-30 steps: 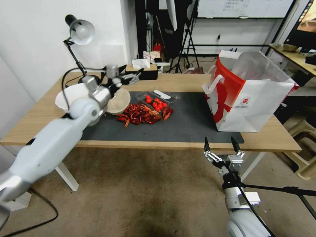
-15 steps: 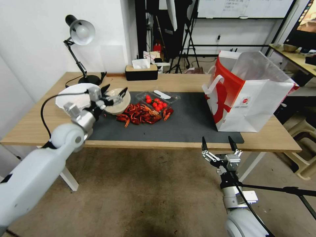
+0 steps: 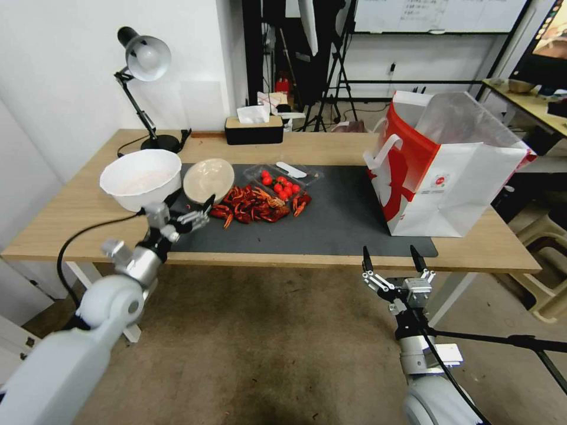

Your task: Pick up the trash from the table and place it into the takeout bag.

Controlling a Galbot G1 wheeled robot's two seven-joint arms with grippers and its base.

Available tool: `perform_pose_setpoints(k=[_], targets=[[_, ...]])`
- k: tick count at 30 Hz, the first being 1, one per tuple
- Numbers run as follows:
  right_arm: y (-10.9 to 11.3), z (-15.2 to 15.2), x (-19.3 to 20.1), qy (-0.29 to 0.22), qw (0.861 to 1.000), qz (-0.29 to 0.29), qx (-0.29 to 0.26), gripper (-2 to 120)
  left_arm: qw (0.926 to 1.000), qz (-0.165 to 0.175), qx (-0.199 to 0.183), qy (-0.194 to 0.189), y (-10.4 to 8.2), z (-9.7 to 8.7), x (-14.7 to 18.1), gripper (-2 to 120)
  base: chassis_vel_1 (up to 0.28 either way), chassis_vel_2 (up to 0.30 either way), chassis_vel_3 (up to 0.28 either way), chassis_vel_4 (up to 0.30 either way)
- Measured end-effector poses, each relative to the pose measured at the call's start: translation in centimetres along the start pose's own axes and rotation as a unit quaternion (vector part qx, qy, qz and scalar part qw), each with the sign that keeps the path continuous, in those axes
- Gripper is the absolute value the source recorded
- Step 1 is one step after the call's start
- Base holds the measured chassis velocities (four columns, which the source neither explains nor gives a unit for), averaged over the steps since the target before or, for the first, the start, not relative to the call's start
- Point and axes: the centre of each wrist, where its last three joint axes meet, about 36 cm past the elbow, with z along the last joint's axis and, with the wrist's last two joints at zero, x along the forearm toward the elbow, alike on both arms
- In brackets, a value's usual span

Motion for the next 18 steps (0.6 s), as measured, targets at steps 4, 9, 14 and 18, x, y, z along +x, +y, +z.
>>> perform_pose_setpoints(k=[4, 9, 14, 18], targets=[[0.0, 0.1, 0.0, 0.001, 1.000, 0.000, 0.000, 100, 0.9997, -0.021, -0.009, -0.009, -0.8, 0.3, 1.6, 100, 0.000, 0.000, 0.000, 0.000], [0.0, 0.1, 0.0, 0.000, 1.000, 0.001, -0.001, 100, 0.9982, -0.050, -0.030, -0.014, -1.4, 0.2, 3.2, 100, 0.000, 0.000, 0.000, 0.000], [0.0, 0.1, 0.0, 0.000, 1.000, 0.001, -0.001, 100, 0.9968, -0.070, -0.036, -0.012, -1.6, 0.8, 4.6, 100, 0.000, 0.000, 0.000, 0.000], [-0.1, 0.1, 0.0, -0.001, 1.000, 0.000, -0.002, 100, 0.9955, -0.086, -0.041, -0.009, -2.2, 1.6, 5.9, 100, 0.000, 0.000, 0.000, 0.000]])
